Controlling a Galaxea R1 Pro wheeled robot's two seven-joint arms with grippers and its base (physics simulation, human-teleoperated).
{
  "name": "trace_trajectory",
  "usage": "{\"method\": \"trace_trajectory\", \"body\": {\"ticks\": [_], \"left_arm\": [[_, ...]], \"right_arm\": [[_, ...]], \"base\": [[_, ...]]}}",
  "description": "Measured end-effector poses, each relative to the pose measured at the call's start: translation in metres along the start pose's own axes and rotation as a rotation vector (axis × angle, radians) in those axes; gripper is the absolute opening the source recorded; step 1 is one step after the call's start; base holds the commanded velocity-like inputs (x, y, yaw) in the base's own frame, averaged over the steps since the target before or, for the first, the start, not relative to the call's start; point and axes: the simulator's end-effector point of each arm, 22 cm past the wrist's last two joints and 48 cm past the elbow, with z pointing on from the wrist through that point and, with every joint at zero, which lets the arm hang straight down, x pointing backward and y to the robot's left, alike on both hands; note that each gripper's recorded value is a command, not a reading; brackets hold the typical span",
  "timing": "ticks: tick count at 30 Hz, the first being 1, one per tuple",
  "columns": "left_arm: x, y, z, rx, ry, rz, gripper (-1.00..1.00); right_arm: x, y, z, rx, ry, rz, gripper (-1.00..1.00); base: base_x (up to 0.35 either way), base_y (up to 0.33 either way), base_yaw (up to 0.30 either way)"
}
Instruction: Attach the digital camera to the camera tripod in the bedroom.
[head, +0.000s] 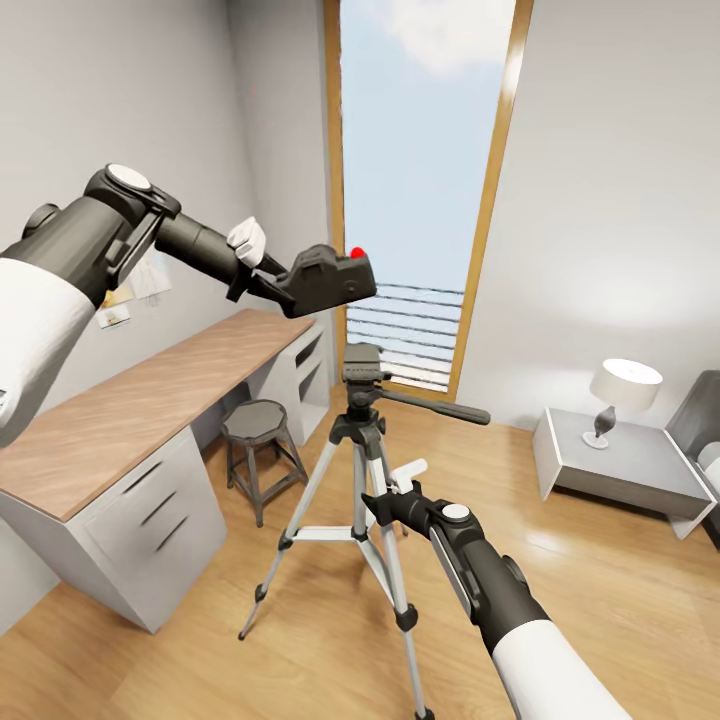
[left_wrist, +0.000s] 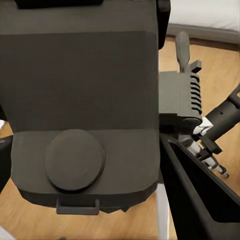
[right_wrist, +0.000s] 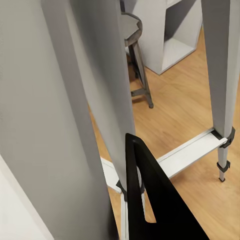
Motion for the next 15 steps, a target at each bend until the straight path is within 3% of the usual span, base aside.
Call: {"method": "trace_trajectory", "body": {"ticks": [6, 15], "left_arm": [[-0.019, -0.007, -0.002, 0.012, -0.027, 0.048, -1.0], [-0.042, -0.011, -0.008, 0.013, -0.053, 0.083, -1.0]], "right_arm": [[0.0, 0.0, 0.0, 0.0, 0.0, 0.0, -1.0], [0.0, 0.0, 0.0, 0.001, 0.0, -0.003, -1.0]], "base": [[0.0, 0.0, 0.0], [0.0, 0.0, 0.0]]}}
